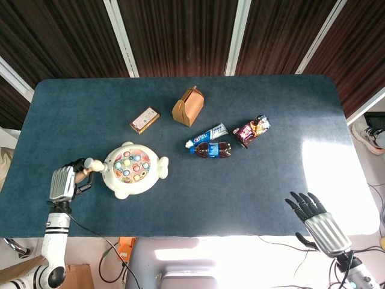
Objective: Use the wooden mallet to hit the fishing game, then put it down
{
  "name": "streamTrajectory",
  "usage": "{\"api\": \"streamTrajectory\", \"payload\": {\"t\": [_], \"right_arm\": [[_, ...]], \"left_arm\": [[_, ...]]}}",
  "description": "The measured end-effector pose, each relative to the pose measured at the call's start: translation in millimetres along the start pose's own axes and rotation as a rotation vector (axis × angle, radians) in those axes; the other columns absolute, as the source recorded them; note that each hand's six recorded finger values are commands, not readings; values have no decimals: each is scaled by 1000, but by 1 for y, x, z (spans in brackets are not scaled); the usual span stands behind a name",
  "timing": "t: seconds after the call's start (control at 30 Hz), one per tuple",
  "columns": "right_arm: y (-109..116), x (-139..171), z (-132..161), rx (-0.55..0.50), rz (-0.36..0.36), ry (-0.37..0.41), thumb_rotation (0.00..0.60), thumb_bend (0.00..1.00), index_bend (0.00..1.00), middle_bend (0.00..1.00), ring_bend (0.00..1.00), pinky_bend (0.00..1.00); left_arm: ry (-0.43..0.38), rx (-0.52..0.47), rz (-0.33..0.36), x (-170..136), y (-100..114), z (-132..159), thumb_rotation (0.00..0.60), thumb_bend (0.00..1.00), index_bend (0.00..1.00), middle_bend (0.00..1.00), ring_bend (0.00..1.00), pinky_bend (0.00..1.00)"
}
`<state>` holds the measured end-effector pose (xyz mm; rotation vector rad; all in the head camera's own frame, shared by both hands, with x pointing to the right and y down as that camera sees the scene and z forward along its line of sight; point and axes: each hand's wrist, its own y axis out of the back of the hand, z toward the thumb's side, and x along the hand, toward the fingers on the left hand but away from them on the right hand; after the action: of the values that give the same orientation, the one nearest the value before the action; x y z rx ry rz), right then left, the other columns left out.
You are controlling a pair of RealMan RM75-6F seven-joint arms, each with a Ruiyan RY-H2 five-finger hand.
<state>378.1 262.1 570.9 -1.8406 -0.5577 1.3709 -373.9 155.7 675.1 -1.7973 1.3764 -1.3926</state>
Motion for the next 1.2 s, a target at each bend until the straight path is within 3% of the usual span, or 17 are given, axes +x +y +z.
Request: {"api": "streamTrajectory", "payload": {"t": [0.37,0.57,0.9,1.2], "right_arm": [[0,-1,0,0,5,-1,600,239,0,0,0,0],[1,1,-1,-4,7,-3,600,239,0,0,0,0],[2,2,-1,-7,5,-3,600,238,0,0,0,0],[1,1,-1,-8,8,-5,600,238,0,0,0,0]], "left_arm": [[-26,122,-13,19,-4,44,600,746,753,645,540,639],[-25,224,-13,29,-17,60,600,745,755,646,542,641],[18,369,20,47,-35,51,600,742,755,646,542,642],[15,384,5,52,-48,59,600,741,755,646,542,642]]}}
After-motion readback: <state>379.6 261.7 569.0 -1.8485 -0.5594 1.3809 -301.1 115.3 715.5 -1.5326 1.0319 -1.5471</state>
